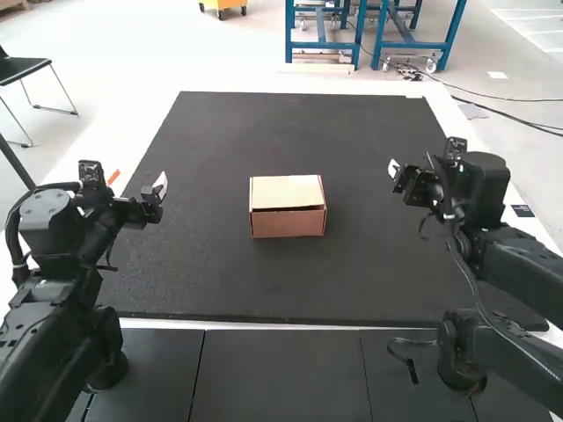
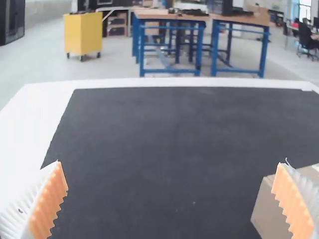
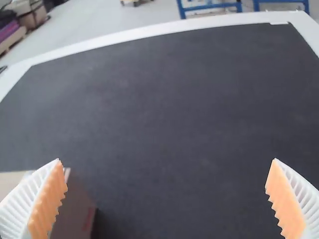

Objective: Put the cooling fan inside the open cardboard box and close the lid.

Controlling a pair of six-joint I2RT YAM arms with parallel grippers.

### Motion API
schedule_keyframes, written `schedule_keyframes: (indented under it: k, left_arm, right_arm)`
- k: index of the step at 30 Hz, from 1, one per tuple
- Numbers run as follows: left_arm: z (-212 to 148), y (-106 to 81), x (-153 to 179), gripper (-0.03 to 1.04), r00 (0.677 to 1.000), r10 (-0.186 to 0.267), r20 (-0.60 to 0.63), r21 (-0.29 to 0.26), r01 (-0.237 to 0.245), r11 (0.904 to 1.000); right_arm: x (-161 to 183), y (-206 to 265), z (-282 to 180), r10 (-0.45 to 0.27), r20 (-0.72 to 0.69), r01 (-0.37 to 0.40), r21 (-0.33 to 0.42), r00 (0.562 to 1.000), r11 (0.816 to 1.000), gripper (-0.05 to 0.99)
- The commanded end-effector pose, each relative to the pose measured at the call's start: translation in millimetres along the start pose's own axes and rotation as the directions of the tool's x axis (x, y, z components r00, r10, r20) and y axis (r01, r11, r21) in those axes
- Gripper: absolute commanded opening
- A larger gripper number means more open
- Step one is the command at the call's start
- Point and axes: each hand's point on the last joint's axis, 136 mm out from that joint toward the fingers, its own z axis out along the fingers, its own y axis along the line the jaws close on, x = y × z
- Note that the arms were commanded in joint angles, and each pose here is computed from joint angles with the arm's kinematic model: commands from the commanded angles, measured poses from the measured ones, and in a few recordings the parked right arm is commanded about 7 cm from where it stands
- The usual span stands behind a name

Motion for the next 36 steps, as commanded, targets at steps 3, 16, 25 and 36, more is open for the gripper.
schedule_keyframes:
  k: [3, 16, 25, 36]
  left_arm:
    - [-10, -12.3, 2, 0.96, 0.999, -0.003, 0.043, 0.083, -0.001, 0.9966]
    - [-21, -11.7, 28, 0.96, 0.997, 0.083, -0.011, 0.065, -0.082, 0.9946]
    - [-22, -9.8, 42, 0.96, 0.962, 0.268, -0.053, 0.07, -0.264, 0.9619]
    - [-21, 0.1, 31, 0.96, 0.977, 0.211, -0.026, 0.003, -0.211, 0.9774]
  right_arm:
    - [14, -12, -14, -0.04, 0.038, 0.039, 0.021, 0.998, 0.999, 0.91]
    - [8, -13, -53, -0.067, 0.216, 0.07, -0.005, 0.974, 0.998, 0.91]
    - [18, -24, -69, -0.16, 0.19, 0.158, 0.022, 0.969, 0.987, 0.91]
    - [37, -63, -73, -0.132, 0.098, 0.115, 0.16, 0.986, 0.98, 0.91]
